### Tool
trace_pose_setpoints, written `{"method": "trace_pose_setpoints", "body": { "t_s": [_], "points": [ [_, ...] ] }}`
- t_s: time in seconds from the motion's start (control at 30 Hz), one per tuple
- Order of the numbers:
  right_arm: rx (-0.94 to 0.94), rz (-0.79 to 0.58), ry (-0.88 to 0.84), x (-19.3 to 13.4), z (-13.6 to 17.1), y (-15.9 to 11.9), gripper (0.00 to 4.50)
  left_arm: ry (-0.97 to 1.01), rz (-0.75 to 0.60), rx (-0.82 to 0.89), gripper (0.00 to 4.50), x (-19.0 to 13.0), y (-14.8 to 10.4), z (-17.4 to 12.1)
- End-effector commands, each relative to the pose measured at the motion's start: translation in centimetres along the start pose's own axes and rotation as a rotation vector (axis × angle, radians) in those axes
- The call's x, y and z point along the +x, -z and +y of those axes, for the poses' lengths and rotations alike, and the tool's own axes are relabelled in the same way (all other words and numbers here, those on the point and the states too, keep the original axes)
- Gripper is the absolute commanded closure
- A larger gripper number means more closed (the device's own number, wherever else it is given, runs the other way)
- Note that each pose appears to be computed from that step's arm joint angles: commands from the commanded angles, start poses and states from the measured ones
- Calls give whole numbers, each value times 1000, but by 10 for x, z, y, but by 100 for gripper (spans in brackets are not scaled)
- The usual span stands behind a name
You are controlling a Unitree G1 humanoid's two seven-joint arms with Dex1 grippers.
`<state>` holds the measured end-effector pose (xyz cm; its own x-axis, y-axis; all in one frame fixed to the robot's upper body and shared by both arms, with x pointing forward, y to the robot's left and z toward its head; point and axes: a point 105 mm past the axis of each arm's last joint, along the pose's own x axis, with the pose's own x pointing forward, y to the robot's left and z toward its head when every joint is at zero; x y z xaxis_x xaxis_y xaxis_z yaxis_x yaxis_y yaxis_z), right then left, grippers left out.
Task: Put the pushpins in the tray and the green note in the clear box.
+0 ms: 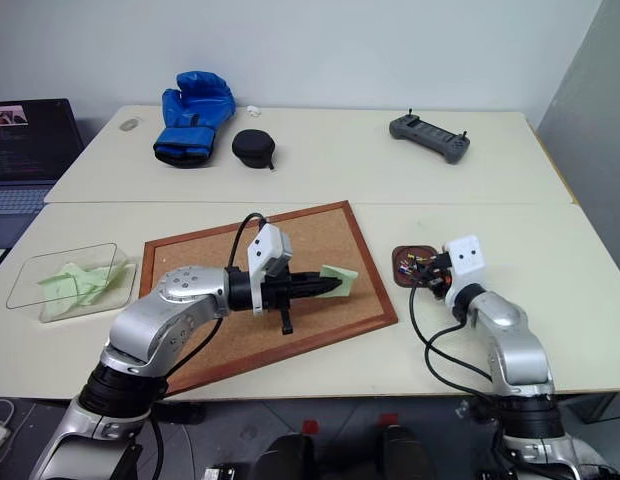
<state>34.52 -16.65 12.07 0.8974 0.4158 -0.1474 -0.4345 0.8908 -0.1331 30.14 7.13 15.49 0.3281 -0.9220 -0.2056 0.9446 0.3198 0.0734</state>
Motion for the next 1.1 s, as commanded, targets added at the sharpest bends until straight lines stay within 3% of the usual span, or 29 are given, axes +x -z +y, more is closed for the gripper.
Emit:
{"method": "trace_pose_setpoints", "body": {
  "t_s": [0.03,0.37,0.5,0.57,0.67,0.73,0.8,0.87,1.03,1.1],
  "points": [
    [-60,-100,-127,-14,16,-34,231,-54,-37,46,450,-11,-17,12],
    [-180,-288,-649,-41,93,-100,231,-358,-88,23,450,-61,-37,42],
    [-178,-322,-727,-40,107,-112,231,-591,-78,-4,450,-100,-31,57],
    [-175,-356,-772,-37,116,-120,231,-889,-30,-16,450,-150,-15,75],
    [-174,-381,-801,-33,123,-124,231,-1126,51,-3,450,-198,1,81],
    [-175,-386,-814,-30,125,-124,231,-1240,69,12,450,-219,4,84],
    [-180,-393,-844,-28,130,-124,231,-1537,65,53,450,-270,1,94],
    [-179,-399,-860,-26,133,-125,231,-1715,63,62,450,-301,2,95],
    [-177,-405,-859,-23,132,-125,231,-1809,37,-51,450,-313,19,98],
    [-177,-404,-853,-23,132,-125,230,-1822,32,-89,410,-314,27,99]
  ]
}}
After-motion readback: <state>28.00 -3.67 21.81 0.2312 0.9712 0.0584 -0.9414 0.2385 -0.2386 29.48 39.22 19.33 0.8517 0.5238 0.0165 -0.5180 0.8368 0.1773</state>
